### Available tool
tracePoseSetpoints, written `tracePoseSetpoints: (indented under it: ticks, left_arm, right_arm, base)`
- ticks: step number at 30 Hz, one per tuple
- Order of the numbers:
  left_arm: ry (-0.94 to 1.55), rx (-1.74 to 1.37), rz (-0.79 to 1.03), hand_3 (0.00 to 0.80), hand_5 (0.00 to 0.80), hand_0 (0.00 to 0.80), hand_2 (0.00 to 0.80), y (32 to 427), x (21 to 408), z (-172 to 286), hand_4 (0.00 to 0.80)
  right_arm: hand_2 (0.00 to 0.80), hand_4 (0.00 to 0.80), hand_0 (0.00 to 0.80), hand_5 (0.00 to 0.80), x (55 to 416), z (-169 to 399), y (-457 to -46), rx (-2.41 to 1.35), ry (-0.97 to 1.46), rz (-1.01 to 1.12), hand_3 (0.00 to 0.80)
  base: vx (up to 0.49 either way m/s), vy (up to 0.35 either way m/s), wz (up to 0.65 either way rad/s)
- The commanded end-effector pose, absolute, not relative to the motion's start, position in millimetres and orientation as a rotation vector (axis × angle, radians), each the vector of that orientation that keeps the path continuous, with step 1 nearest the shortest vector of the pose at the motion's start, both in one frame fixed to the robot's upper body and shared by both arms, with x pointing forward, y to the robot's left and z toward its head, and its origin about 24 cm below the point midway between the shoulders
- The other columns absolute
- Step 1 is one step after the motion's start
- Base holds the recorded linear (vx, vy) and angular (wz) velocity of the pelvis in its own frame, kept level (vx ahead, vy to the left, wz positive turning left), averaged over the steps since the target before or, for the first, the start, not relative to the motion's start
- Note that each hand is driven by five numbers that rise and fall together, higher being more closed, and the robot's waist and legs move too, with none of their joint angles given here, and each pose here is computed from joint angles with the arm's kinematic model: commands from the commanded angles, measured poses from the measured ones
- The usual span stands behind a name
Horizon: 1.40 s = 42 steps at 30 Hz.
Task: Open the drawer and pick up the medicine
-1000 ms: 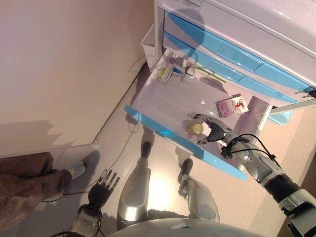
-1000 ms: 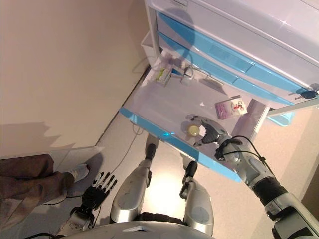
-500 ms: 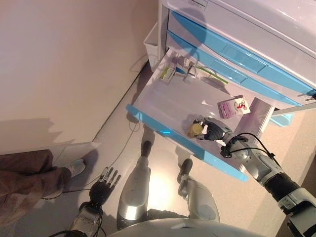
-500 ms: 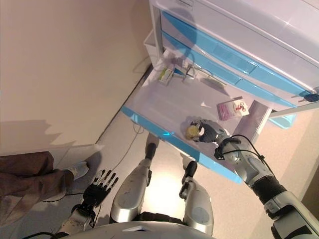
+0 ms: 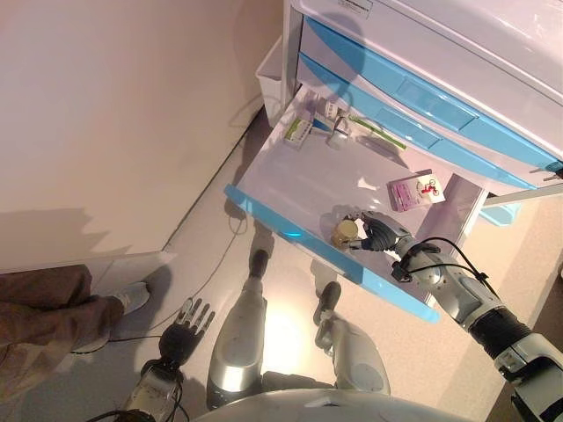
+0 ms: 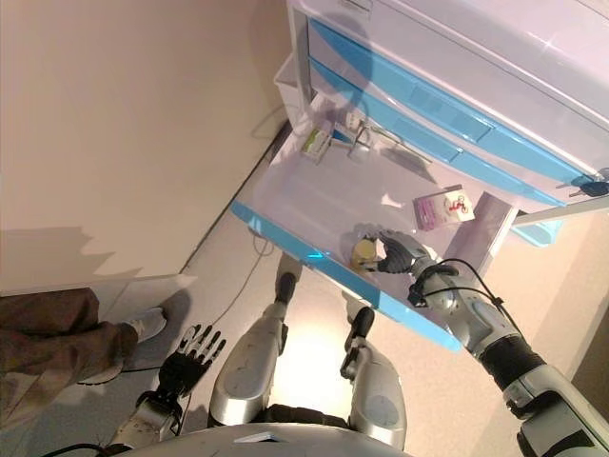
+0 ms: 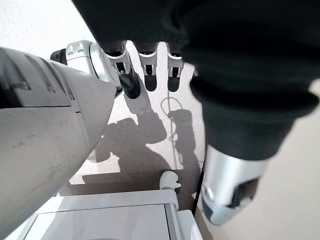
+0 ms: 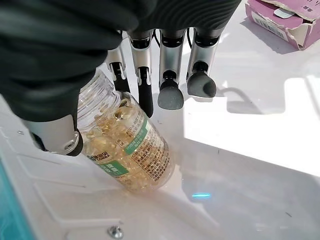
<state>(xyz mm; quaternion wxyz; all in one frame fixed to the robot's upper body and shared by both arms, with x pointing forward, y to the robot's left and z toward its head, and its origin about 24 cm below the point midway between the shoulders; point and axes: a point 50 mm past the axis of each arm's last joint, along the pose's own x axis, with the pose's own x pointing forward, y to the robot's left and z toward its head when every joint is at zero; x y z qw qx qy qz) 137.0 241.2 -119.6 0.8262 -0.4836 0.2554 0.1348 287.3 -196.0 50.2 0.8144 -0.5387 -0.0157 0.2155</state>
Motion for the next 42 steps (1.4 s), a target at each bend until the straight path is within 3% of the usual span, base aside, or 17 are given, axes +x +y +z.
tracePoseSetpoints:
  ticks: [1, 27, 42]
  left_arm:
    - [0.567, -1.000, 0.293, 0.000, 0.000, 0.000, 0.000, 246, 125, -122, 0.000]
    - [0.642, -1.034, 0.440, 0.000, 0.000, 0.000, 0.000, 243, 91, -136, 0.000]
    - [0.732, -1.029, 0.535, 0.000, 0.000, 0.000, 0.000, 246, 59, -147, 0.000]
  right_arm:
    - [0.800, 0.800, 0.800, 0.800, 285, 79, -170, -1.133, -0.246, 0.532, 0.800]
    - [0.800, 0.800, 0.800, 0.800, 233, 241, -144, -0.912, -0.749, 0.789, 0.800]
    - [0.800, 0.800, 0.800, 0.800, 256, 312, -162, -0.678, -0.772, 0.686, 0.800]
  base:
    - [0.000, 0.000, 0.00]
    - [0.040, 0.011, -0.08]
    - [0.079, 0.012, -0.06]
